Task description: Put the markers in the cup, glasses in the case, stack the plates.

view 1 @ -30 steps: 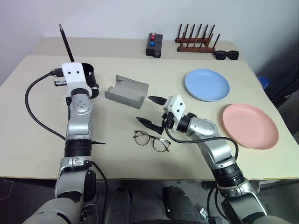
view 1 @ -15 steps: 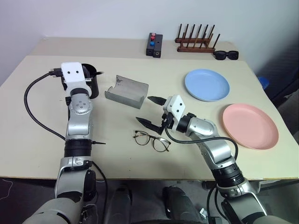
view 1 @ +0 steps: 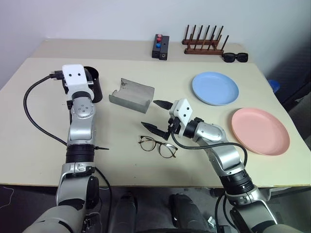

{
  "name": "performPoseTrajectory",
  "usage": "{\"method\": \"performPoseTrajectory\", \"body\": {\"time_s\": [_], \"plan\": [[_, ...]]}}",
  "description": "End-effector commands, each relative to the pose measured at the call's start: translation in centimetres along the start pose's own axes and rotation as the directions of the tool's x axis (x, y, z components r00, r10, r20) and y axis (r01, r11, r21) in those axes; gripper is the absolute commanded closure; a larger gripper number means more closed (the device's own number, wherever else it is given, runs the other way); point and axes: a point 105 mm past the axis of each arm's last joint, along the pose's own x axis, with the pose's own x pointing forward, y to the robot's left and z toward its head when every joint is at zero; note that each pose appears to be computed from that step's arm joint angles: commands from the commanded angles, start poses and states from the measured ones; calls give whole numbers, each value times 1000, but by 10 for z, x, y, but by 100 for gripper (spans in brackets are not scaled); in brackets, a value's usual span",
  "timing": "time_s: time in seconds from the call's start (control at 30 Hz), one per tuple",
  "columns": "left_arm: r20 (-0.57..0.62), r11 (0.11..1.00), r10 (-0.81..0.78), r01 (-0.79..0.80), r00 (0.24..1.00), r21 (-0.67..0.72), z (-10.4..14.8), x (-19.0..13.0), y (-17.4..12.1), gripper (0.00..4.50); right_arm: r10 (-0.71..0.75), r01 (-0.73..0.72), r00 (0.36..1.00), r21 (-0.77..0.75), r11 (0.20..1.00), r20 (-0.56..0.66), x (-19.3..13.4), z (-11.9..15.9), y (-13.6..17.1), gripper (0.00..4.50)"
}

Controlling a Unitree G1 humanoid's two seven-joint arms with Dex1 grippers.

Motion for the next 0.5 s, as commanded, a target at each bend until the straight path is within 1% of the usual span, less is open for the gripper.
{"method": "performPoseTrajectory", "body": {"time_s": [0.03,0.17,0.4,0.47,0.5], "plan": [[38,998,56,-55,998,-20,15,8,13,135,4,-4,999,-25,1000,35,1,10,1,0],[62,996,81,-78,995,-44,25,14,21,135,5,-4,999,-26,1000,37,1,11,1,0],[119,993,86,-75,989,-94,42,17,25,135,-2,4,999,-31,1000,39,0,12,-2,0],[185,992,44,-21,982,-125,60,17,26,135,-4,5,1000,-42,999,31,-3,12,-4,0],[224,989,-10,43,975,-141,70,17,23,135,-8,9,1000,-48,999,25,-6,12,-7,0]]}}
